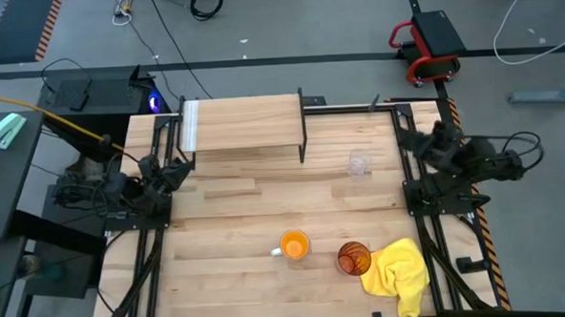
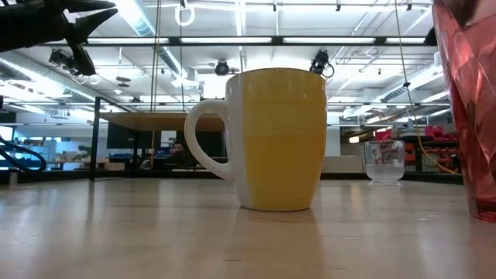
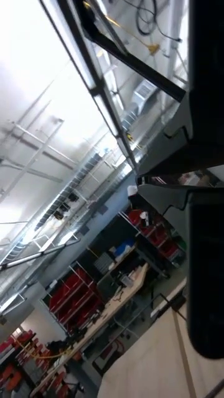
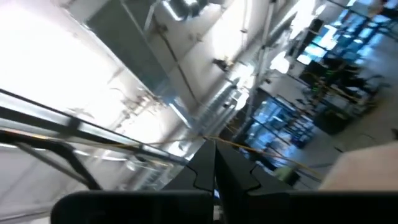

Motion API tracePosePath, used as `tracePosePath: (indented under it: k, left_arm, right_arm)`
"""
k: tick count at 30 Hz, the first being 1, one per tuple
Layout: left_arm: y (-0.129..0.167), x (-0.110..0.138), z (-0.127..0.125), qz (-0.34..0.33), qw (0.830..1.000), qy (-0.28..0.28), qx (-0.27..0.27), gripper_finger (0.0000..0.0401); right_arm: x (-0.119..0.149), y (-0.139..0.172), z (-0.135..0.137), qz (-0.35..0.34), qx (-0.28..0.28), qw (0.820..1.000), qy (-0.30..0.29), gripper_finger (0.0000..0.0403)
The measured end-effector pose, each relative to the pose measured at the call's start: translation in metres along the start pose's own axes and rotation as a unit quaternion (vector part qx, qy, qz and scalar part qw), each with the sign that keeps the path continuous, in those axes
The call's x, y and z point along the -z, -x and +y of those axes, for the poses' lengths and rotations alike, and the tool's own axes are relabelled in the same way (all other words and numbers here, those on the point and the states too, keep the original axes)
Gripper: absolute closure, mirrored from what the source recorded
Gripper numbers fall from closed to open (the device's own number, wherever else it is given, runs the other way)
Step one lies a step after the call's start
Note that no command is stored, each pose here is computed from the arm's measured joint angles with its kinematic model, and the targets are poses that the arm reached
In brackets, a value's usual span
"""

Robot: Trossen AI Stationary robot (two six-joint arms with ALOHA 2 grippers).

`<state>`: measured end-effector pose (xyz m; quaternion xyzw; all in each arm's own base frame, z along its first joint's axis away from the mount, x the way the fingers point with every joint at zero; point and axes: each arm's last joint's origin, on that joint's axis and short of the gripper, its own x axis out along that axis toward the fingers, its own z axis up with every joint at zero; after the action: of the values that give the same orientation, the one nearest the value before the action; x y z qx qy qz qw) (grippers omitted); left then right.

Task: Stack small to large cups/mugs on shelf
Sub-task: Put the transparent mug on the shelf

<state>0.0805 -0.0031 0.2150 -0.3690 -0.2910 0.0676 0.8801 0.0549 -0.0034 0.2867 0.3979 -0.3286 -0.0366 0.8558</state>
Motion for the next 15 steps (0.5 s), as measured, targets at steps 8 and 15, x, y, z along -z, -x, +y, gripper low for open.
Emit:
tracePosePath:
  k: [8, 15]
  left_arm:
    - [0.0, 0.0, 0.0, 0.0, 1.0, 0.002, 0.0, 0.0366]
    - [0.0, 0.001, 0.001, 0.006, 1.0, -0.002, -0.004, 0.0361]
  right_arm:
    - [-0.027, -0.032, 0.046, 0.09, -0.016, 0.994, 0.062, 0.0385]
    - [-0.039, -0.063, 0.072, 0.25, 0.174, 0.938, 0.164, 0.0385]
